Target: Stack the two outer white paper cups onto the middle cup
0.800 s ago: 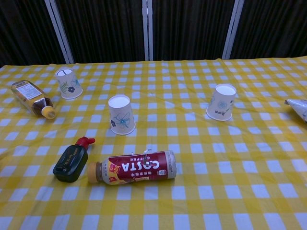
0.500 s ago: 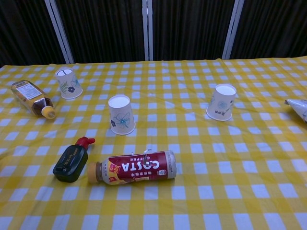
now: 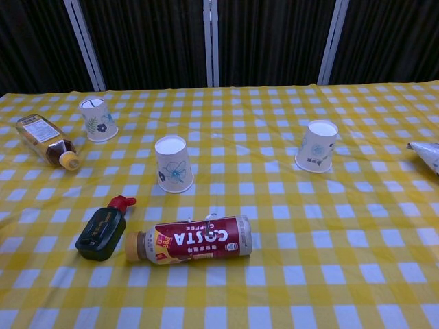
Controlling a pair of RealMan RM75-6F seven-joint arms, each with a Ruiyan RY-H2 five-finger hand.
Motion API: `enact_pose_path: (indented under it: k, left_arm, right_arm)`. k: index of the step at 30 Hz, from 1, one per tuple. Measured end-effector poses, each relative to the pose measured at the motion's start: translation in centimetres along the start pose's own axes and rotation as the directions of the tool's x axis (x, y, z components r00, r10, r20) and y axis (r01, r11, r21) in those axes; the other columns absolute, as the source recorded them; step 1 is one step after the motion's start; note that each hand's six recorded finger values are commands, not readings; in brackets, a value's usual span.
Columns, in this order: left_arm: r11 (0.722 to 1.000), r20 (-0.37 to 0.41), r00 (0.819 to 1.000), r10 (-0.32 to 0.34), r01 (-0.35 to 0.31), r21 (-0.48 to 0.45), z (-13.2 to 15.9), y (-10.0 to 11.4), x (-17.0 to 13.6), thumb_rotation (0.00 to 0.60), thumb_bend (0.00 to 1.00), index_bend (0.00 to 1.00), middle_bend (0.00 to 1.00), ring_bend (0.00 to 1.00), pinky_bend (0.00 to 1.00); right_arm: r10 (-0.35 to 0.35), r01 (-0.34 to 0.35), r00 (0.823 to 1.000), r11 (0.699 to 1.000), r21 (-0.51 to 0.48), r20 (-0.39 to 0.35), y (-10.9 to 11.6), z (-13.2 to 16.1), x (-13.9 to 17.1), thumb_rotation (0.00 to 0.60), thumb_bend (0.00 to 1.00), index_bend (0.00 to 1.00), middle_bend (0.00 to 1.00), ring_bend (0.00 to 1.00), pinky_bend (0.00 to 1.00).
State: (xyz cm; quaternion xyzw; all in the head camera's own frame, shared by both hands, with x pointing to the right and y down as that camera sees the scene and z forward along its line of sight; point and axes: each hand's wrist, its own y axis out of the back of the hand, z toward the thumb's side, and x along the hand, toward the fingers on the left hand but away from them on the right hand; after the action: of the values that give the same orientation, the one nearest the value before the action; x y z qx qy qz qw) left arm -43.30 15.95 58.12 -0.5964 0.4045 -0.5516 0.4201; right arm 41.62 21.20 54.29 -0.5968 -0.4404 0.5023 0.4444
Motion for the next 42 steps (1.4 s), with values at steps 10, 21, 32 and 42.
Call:
enact_pose_path:
  k: [10, 21, 32, 42]
  left_arm:
    - [0.996, 0.021, 0.995, -0.094, 0.094, 0.004, 2.1, 0.9, 9.6, 0.6, 0.16, 0.18, 0.0, 0.0, 0.0]
    - [0.976, -0.017, 0.979, -0.205, 0.206, 0.072, 3.4, -0.9, 18.5, 0.6, 0.23, 0.27, 0.0, 0.0, 0.0]
    - [0.945, -0.034, 0.95, -0.311, 0.313, 0.092, 6.0, -4.8, 23.0, 0.6, 0.24, 0.27, 0.0, 0.0, 0.0]
    - [0.924, -0.045, 0.93, -0.364, 0.366, 0.11, 8.0, -7.3, 25.0, 0.6, 0.24, 0.28, 0.0, 0.0, 0.0]
  right_arm:
    - [0.002, -0.003, 0.999, 1.0, 0.012, 0.035, -0.1, -1.1, -0.5, 0.6, 0.1, 0.05, 0.0, 0.0, 0.0]
    - [0.023, -0.026, 0.996, 0.999, 0.032, 0.088, -0.8, -2.8, -1.1, 0.6, 0.1, 0.05, 0.0, 0.0, 0.0]
    - [0.015, -0.018, 0.993, 0.999, 0.03, 0.115, -0.5, -3.8, -1.2, 0.6, 0.1, 0.05, 0.0, 0.0, 0.0]
    - [0.015, -0.019, 0.992, 0.999, 0.031, 0.126, -0.5, -4.0, -1.1, 0.6, 0.1, 0.05, 0.0, 0.0, 0.0]
